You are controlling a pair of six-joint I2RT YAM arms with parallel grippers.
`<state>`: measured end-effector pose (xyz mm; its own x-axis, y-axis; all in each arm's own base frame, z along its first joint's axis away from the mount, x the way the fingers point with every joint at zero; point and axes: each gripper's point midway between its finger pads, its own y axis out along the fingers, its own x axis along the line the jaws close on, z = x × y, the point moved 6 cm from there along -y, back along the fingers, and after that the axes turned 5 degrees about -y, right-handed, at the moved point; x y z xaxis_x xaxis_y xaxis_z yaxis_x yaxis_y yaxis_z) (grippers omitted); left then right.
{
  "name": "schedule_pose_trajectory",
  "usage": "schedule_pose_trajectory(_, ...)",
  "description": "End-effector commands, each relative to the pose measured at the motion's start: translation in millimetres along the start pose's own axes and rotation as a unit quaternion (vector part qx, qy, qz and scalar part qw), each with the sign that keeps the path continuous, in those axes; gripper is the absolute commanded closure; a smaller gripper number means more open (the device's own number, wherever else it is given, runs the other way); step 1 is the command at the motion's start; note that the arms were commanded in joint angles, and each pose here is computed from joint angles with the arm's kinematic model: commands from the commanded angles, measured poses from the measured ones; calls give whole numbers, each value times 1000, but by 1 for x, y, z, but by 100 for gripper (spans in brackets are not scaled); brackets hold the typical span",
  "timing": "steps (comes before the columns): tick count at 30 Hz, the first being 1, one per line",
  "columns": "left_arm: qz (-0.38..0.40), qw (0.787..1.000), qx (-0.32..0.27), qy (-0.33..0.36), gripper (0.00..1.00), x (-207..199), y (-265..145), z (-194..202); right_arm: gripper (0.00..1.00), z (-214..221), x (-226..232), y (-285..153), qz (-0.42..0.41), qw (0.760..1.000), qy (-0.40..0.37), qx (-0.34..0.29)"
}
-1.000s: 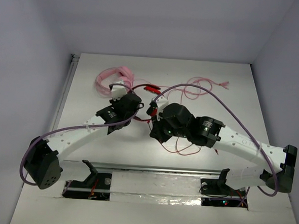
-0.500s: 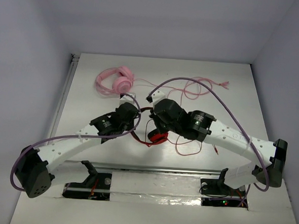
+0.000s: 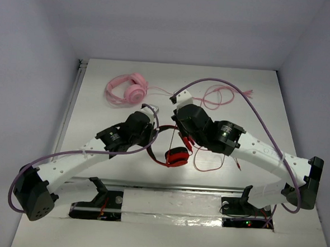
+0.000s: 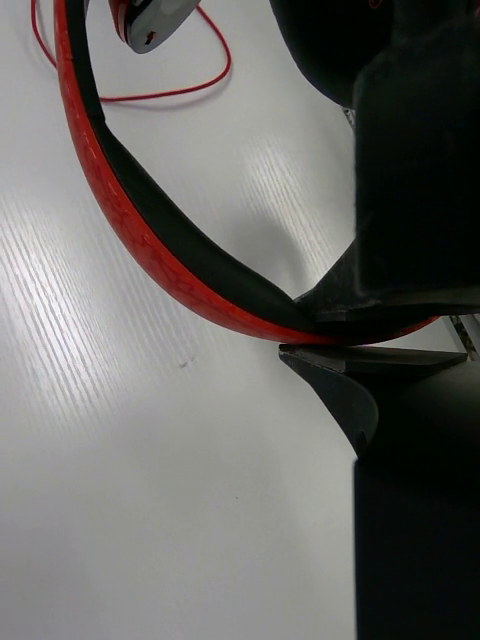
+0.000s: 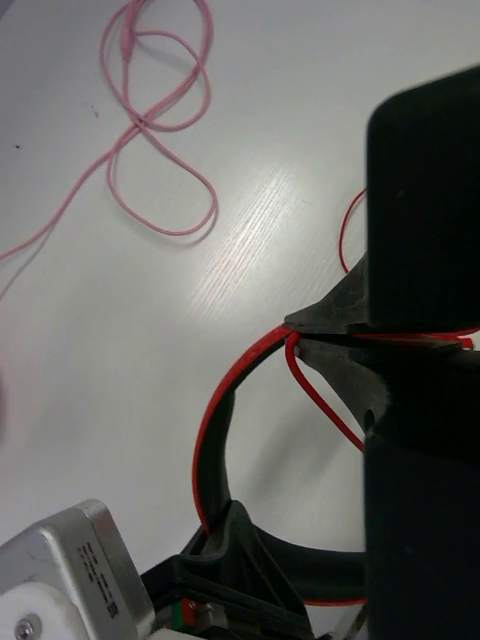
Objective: Wrap the headphones
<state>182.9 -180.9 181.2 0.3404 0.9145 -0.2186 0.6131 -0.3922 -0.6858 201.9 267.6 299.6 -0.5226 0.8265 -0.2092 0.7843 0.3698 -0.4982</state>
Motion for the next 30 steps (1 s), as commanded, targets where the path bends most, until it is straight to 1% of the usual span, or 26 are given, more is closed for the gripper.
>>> schedule_pose_trajectory(1,81,995,-51,19,100,-22,-23,-31,100,-17,-16,1,49,998,13,-48)
schedule_pose_trajectory(3,91,994,-58,18,100,-25,-27,-34,100,-13,-18,4,47,998,15,-48)
schedule_pose_trajectory(6,128,989,-73,7,100,-28,-37,-42,100,-12,-17,2,37,997,26,-60)
schedule_pose_trajectory(8,136,987,-87,1,100,-25,-41,-49,99,-12,-25,4,49,996,35,-63)
schedule_pose_trajectory(10,161,983,-88,7,100,-28,-47,-50,98,-12,-30,3,54,995,43,-66)
schedule_pose_trajectory(13,172,981,-91,13,100,-25,-50,-53,94,-10,-44,4,68,993,64,-73)
schedule_pose_trajectory(18,196,975,-103,-1,100,-19,-58,-64,83,-8,-54,5,74,990,89,-79)
schedule_pose_trajectory(19,195,974,-112,-9,100,-14,-59,-71,81,-10,-56,6,75,988,103,-86)
schedule_pose_trajectory(20,202,972,-116,-11,100,-13,-60,-74,78,-7,-53,5,63,988,107,-88)
schedule_pose_trajectory(21,219,969,-115,-11,100,-14,-63,-74,76,-5,-60,8,64,986,121,-90)
schedule_pose_trajectory(22,227,966,-121,-12,100,-14,-65,-77,76,-8,-61,10,52,983,140,-104)
schedule_pose_trajectory(23,230,965,-124,-14,100,-13,-66,-79,76,-9,-57,8,16,983,147,-111)
schedule_pose_trajectory(24,238,963,-123,-11,100,-15,-68,-80,76,-3,-59,12,8,982,154,-107)
schedule_pose_trajectory(26,243,962,-127,-9,100,-16,-71,-84,76,-5,-55,13,-20,978,170,-122)
schedule_pose_trajectory(28,253,959,-128,-9,100,-17,-74,-88,76,0,-56,20,-29,974,184,-127)
schedule_pose_trajectory(30,257,957,-131,-12,100,-19,-77,-91,77,2,-48,20,-68,970,190,-139)
